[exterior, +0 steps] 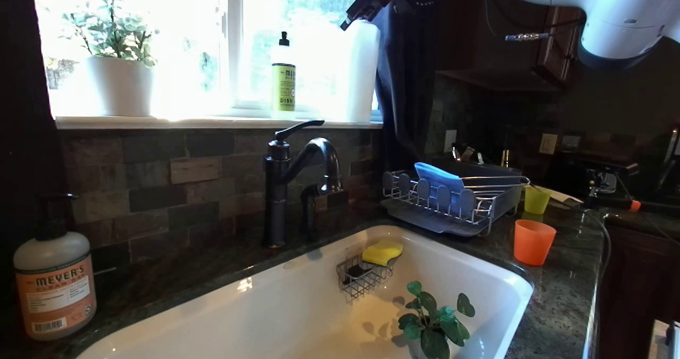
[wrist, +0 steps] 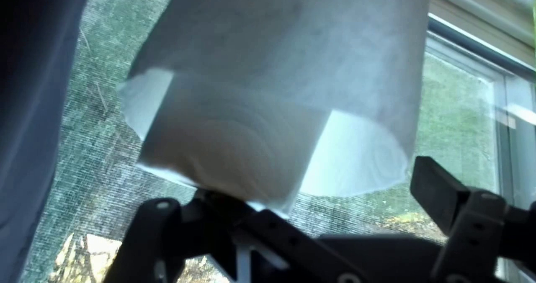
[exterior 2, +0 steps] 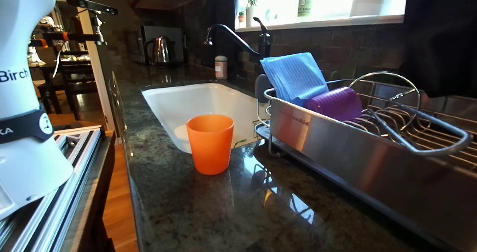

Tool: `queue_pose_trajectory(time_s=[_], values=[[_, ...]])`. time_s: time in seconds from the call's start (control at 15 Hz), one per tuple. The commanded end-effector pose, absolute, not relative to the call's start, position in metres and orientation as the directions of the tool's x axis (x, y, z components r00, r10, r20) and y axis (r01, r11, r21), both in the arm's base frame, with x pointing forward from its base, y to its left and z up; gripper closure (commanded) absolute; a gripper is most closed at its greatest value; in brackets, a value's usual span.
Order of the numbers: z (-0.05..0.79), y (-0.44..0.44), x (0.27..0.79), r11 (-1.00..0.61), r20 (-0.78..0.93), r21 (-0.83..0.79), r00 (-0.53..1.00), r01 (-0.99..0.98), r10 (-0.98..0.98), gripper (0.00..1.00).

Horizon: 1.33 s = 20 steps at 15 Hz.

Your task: Put the paper towel on the window sill

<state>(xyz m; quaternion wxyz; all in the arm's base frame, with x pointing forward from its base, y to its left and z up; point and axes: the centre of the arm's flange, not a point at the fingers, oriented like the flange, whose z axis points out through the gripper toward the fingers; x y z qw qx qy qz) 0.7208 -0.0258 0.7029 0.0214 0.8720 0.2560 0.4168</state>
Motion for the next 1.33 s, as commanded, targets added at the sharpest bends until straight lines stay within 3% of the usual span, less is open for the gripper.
queue_pose_trajectory(time_s=[0.0, 0.47, 0.53, 0.6, 0.8, 1.27], values=[[0.705, -0.029, 0.755, -0.868, 0.718, 0.226, 0.527, 0.442, 0.455, 0.00], [0.712, -0.028, 0.756, -0.865, 0.722, 0.264, 0.507, 0.428, 0.471, 0.00], [0.711, -0.028, 0.758, -0.866, 0.718, 0.255, 0.515, 0.431, 0.468, 0.05], [0.710, -0.029, 0.760, -0.863, 0.723, 0.257, 0.507, 0.434, 0.470, 0.26], [0.707, -0.030, 0.766, -0.853, 0.726, 0.281, 0.484, 0.439, 0.489, 0.37], [0.711, -0.032, 0.776, -0.831, 0.743, 0.358, 0.410, 0.425, 0.530, 0.92]])
